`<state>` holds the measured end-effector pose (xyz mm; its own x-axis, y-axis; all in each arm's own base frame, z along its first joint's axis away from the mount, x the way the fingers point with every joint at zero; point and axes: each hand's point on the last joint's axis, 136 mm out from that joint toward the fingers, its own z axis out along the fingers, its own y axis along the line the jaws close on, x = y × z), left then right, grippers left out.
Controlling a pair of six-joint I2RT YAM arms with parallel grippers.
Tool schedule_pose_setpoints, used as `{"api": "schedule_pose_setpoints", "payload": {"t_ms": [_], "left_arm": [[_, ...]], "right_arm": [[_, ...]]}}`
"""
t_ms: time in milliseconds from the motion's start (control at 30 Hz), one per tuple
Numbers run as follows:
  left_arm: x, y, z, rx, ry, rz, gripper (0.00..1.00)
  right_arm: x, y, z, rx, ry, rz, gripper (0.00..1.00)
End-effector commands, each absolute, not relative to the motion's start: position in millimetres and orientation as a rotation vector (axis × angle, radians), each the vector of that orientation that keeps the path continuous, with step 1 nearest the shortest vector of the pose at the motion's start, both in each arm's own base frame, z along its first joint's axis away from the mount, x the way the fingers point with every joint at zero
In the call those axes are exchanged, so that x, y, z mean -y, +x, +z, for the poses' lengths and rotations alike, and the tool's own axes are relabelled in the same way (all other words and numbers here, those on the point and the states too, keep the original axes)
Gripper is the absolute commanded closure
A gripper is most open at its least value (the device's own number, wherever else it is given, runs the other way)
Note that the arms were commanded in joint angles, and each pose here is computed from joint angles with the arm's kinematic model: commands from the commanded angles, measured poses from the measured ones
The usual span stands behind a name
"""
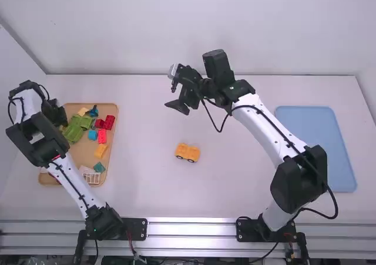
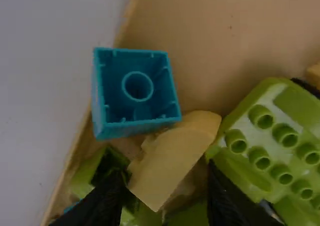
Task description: Assemble lego blocks to make yellow taxi
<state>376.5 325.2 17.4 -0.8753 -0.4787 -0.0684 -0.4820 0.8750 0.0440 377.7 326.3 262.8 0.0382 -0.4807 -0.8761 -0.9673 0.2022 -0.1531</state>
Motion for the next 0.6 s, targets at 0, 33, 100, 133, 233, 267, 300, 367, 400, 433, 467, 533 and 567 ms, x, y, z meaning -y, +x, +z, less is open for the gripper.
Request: {"api": "schedule_pose_setpoints", "payload": {"t_ms": [0, 33, 100, 133, 233, 267, 300, 367, 400, 433, 467, 533, 567], "left_arm": [[-322, 369, 9, -3.075, -0.567, 0.107, 0.55], [-321, 368, 6, -3.086, -0.518, 0.098, 0.57], [-319, 369, 3, -3.088, -0.484, 0.077, 0.62], [-319, 369, 2, -3.087, -0.486, 0.077, 0.63], [-319, 370, 0, -3.076, -0.51, 0.083, 0.66], [-320, 370, 0, -3.078, -0.511, 0.081, 0.66], [-320, 370, 0, -3.078, -0.509, 0.082, 0.66], [-320, 368, -1, -3.091, -0.466, 0.085, 0.64], [-320, 369, -2, -3.094, -0.436, 0.086, 0.61], [-319, 369, -4, -3.097, -0.408, 0.086, 0.6], [-319, 370, -7, -3.102, -0.346, 0.08, 0.6], [-313, 368, -11, -3.113, -0.257, 0.04, 0.62], [-310, 366, -15, -3.121, -0.246, 0.027, 0.65]], "right_arm": [[-325, 377, 261, -1.587, -1.409, 0.686, 0.01], [-325, 377, 261, -1.587, -1.41, 0.686, 0.01], [-325, 377, 261, -1.586, -1.41, 0.686, 0.01], [-325, 377, 261, -1.586, -1.41, 0.686, 0.01], [-325, 377, 261, -1.587, -1.41, 0.686, 0.01], [-325, 377, 261, -1.588, -1.41, 0.687, 0.01], [-325, 377, 261, -1.588, -1.41, 0.687, 0.01], [-325, 377, 260, -1.589, -1.411, 0.687, 0.01], [-325, 377, 260, -1.59, -1.411, 0.688, 0.01], [-325, 377, 260, -1.591, -1.411, 0.687, 0.01], [-325, 376, 260, -1.592, -1.412, 0.689, 0.01], [-325, 376, 260, -1.593, -1.412, 0.689, 0.01], [-325, 376, 260, -1.593, -1.412, 0.689, 0.01]]}}
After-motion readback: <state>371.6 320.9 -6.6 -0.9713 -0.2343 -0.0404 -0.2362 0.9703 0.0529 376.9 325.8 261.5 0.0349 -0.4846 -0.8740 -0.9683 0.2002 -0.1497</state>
